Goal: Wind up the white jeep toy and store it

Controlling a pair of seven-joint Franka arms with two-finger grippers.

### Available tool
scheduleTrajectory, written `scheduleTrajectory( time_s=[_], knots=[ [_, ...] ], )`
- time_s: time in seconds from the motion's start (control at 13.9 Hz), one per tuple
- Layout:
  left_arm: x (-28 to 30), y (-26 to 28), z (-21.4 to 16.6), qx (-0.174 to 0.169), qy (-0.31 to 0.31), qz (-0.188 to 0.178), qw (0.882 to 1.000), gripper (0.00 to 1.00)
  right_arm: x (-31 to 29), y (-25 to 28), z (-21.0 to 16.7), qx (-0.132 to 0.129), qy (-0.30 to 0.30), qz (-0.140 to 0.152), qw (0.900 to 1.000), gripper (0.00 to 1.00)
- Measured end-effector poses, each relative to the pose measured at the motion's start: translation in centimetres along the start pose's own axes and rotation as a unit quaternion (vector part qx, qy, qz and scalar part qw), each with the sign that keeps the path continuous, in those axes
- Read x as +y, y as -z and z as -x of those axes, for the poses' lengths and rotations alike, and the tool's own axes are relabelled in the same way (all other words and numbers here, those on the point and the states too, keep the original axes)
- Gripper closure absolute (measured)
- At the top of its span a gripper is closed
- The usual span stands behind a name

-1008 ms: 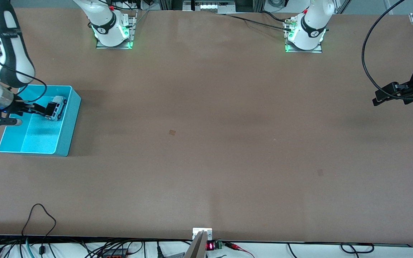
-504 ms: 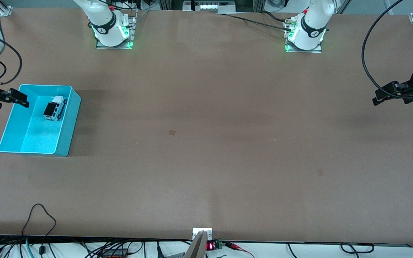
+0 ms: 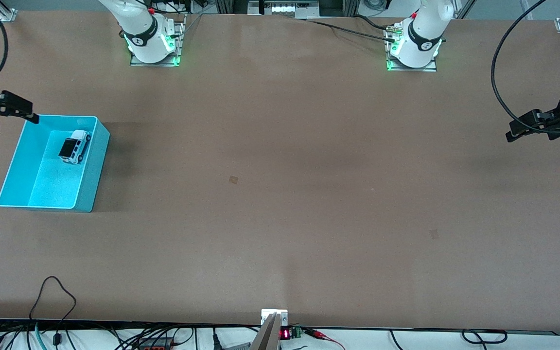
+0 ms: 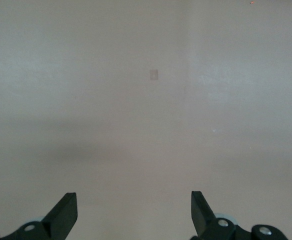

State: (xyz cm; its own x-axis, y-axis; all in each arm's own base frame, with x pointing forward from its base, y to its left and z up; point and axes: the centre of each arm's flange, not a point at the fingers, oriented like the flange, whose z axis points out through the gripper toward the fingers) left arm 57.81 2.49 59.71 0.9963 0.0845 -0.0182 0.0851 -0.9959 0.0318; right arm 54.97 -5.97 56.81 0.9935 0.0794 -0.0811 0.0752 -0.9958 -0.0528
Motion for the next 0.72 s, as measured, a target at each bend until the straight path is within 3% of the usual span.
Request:
scheduleTrajectory(
  time_s=[0.29, 0.72],
  knots=[
    [-0.1, 0.0, 0.0, -0.001, 0.001, 0.0, 1.0, 0.0, -2.1, 1.7, 0.3, -0.009, -0.02, 0.001, 1.0, 0.0],
    [0.0, 0.1, 0.1, 0.0, 0.0, 0.0, 1.0, 0.0, -2.3, 3.9, 0.5, -0.003, -0.018, 0.003, 1.0, 0.0]
  ],
)
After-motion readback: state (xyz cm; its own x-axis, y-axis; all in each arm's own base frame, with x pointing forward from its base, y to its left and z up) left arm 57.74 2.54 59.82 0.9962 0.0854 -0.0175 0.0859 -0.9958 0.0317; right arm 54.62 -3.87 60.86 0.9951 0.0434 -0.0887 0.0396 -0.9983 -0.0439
